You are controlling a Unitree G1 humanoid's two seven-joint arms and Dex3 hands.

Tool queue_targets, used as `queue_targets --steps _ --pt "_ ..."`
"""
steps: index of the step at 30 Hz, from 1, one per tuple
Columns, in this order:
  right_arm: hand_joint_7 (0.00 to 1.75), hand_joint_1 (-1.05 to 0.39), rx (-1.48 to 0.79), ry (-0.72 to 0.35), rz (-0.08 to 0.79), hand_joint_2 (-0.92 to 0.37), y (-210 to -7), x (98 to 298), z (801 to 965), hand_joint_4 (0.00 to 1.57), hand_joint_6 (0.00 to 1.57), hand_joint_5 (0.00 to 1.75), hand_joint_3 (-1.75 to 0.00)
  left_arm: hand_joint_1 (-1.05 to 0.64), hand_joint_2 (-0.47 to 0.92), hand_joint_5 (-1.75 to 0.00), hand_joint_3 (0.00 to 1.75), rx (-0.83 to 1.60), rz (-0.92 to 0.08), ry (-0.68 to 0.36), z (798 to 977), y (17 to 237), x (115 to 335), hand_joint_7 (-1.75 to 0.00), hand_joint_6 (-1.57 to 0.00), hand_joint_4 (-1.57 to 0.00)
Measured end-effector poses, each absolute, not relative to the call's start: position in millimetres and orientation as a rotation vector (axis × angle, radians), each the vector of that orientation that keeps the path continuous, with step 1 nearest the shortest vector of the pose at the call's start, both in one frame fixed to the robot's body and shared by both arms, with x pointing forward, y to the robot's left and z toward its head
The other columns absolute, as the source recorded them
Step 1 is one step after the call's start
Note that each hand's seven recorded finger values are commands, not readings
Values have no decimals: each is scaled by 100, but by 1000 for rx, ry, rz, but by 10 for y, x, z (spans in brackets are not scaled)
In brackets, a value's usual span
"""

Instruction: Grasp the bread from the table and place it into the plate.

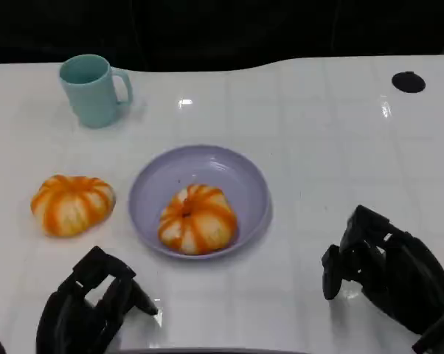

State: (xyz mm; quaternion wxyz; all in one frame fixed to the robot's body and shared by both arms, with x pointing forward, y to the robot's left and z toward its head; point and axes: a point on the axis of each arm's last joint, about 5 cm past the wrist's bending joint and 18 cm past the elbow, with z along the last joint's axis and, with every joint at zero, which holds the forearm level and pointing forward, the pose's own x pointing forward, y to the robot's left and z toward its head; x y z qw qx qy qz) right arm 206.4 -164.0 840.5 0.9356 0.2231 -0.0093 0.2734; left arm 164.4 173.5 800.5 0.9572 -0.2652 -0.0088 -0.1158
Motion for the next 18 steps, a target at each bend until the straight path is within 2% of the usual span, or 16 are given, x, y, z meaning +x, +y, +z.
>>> queue_targets --steps 7,18 --pt "175 -45 457 2 543 -92 -1664 1995 8365 79 56 175 -42 -51 92 -175 28 -540 -229 -15 7996 1749 1650 -147 -50 -59" --pt "175 -46 403 55 583 -92 -1759 1929 8327 80 57 175 -41 -51 92 -175 28 -535 -228 -10 7990 1760 1649 -146 -51 -58"
